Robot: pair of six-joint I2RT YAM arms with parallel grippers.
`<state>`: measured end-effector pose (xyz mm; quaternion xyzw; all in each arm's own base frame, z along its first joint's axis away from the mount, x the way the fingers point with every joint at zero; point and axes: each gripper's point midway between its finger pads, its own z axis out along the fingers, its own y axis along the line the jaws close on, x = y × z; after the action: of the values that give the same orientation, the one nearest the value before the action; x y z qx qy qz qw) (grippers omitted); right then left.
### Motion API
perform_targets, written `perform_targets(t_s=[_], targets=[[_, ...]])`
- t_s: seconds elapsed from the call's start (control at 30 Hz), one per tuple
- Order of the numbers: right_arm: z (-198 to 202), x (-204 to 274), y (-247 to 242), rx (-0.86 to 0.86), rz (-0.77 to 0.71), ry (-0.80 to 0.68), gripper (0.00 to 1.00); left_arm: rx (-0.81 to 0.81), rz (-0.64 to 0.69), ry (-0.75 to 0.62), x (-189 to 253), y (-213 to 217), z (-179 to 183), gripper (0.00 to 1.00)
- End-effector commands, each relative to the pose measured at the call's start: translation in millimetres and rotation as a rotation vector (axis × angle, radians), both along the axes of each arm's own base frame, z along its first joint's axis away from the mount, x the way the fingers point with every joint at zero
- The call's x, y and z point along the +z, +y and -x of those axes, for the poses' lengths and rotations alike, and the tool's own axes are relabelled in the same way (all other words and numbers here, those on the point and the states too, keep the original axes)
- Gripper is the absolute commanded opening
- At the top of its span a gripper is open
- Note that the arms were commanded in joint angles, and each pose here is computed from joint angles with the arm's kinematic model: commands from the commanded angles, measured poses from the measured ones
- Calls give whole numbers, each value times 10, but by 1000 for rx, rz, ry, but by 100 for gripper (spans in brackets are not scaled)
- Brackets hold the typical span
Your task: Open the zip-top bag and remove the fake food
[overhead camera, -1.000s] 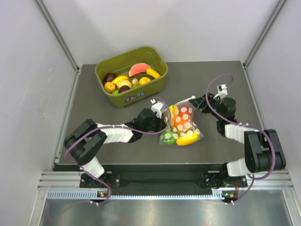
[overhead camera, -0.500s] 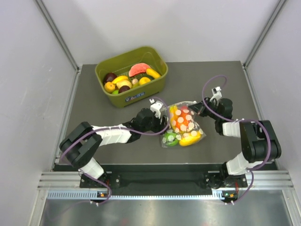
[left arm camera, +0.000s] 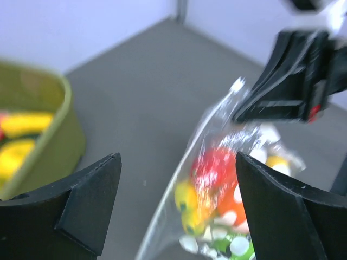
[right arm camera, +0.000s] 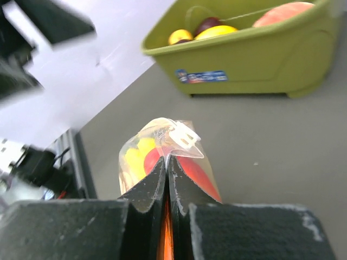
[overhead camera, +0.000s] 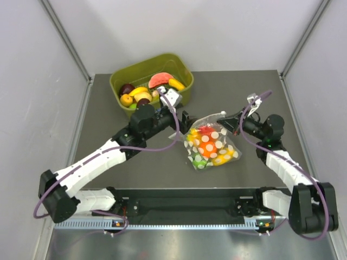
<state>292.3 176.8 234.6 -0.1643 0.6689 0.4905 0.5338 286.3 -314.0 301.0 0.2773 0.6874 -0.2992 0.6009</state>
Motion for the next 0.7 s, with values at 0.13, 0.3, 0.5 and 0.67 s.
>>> perform_targets(t_s=[0.13, 0.3, 0.5, 0.67], targets=[[492, 330, 232, 225, 48, -178, 0, -405, 3, -156, 455, -374, 492, 75], [834, 383, 442, 373, 56, -221, 0, -548, -8, -100, 297, -596, 579, 75], [1034, 354, 544, 461, 90, -254, 0, -649, 61, -59, 326, -690, 659, 75], [1091, 357, 562, 487, 91, -266, 0, -771, 124, 7, 316, -608, 755, 70]])
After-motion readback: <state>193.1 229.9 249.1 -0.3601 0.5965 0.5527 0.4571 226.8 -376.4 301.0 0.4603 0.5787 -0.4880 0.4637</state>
